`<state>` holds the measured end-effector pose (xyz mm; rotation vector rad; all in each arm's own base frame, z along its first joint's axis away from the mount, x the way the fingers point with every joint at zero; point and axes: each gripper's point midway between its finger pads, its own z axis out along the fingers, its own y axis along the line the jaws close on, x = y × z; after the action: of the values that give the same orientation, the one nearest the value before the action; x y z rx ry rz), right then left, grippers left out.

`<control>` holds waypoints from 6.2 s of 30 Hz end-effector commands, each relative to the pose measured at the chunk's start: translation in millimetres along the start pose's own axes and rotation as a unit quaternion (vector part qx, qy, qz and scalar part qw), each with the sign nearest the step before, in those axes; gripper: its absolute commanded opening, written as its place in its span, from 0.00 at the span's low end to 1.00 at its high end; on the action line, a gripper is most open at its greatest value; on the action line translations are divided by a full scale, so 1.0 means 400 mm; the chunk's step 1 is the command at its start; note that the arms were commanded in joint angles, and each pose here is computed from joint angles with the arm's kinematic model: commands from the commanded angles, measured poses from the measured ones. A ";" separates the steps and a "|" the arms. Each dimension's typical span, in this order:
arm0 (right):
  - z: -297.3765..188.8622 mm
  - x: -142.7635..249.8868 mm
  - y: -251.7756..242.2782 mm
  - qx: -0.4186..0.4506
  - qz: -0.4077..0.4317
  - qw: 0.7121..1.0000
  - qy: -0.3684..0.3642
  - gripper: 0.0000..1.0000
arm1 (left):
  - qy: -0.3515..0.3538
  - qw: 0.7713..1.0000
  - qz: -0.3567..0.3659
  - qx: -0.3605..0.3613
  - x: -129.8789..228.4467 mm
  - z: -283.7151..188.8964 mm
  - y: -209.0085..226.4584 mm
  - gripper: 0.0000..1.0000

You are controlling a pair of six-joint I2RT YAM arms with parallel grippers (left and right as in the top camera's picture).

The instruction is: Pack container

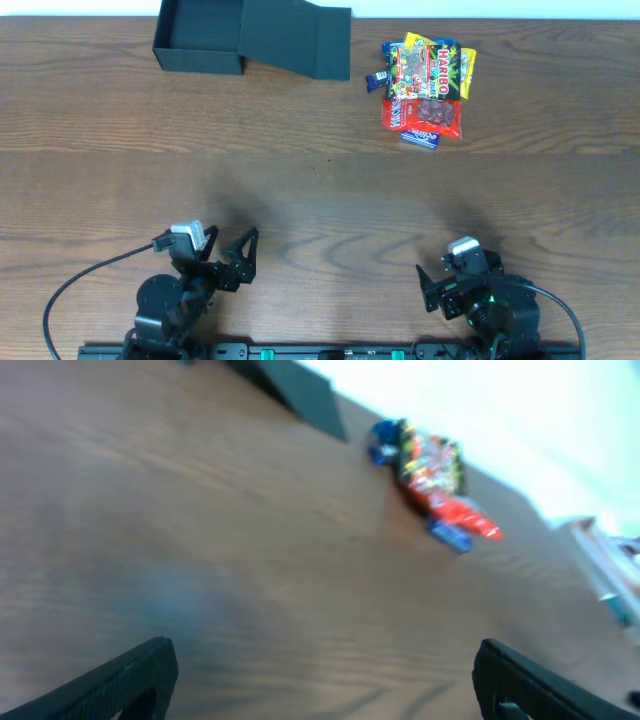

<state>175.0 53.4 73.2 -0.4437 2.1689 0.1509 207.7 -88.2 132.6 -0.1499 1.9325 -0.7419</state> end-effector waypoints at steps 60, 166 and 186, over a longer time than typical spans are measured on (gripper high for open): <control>0.003 0.005 -0.002 0.002 -0.004 1.000 0.000 0.99 | 0.132 0.889 -0.336 -0.283 -0.494 0.846 0.520 0.96; 0.003 0.005 -0.002 0.002 -0.004 1.000 0.000 0.99 | 0.102 0.441 -0.696 -0.557 -0.169 0.480 0.130 0.06; 0.003 0.005 -0.002 0.002 -0.004 1.000 0.000 0.99 | 0.215 0.530 -0.647 -0.504 -0.153 0.505 0.103 0.58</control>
<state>175.1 53.5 73.1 -0.4428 2.1665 0.1528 414.2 -114.9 94.9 -2.7106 2.0202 -0.2362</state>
